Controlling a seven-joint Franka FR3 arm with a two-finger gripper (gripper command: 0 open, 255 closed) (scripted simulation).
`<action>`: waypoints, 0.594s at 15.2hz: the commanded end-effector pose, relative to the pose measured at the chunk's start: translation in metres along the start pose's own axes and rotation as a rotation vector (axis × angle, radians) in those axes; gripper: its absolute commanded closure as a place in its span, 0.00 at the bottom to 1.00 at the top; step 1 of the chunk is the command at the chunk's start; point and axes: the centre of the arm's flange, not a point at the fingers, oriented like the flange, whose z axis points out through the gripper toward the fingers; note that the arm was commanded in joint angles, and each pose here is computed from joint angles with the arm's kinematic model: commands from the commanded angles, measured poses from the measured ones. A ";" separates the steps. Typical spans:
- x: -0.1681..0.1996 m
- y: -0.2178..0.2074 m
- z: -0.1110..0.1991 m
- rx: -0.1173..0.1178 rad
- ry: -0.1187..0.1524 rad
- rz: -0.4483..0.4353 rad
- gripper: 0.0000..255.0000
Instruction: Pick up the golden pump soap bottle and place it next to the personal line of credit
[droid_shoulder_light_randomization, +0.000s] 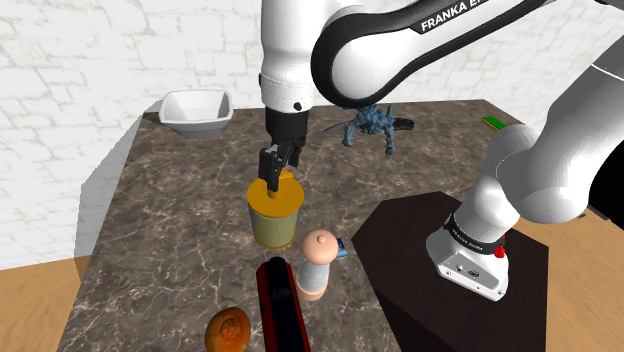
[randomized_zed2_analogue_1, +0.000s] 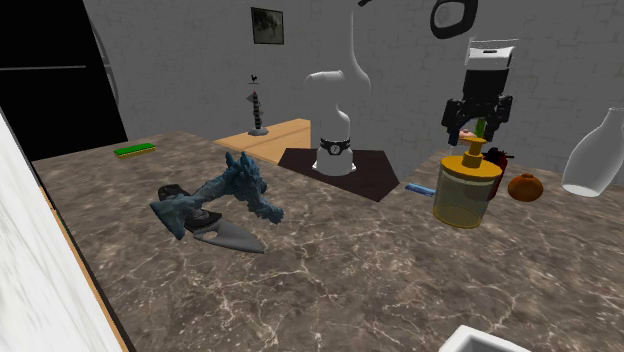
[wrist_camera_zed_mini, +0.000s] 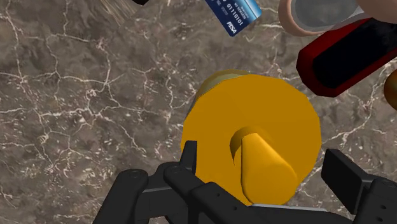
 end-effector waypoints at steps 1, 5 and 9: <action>0.000 0.000 0.000 0.000 0.000 0.000 0.00; 0.000 0.000 -0.050 0.000 0.000 0.000 0.00; 0.000 0.000 -0.050 0.000 0.000 0.000 0.00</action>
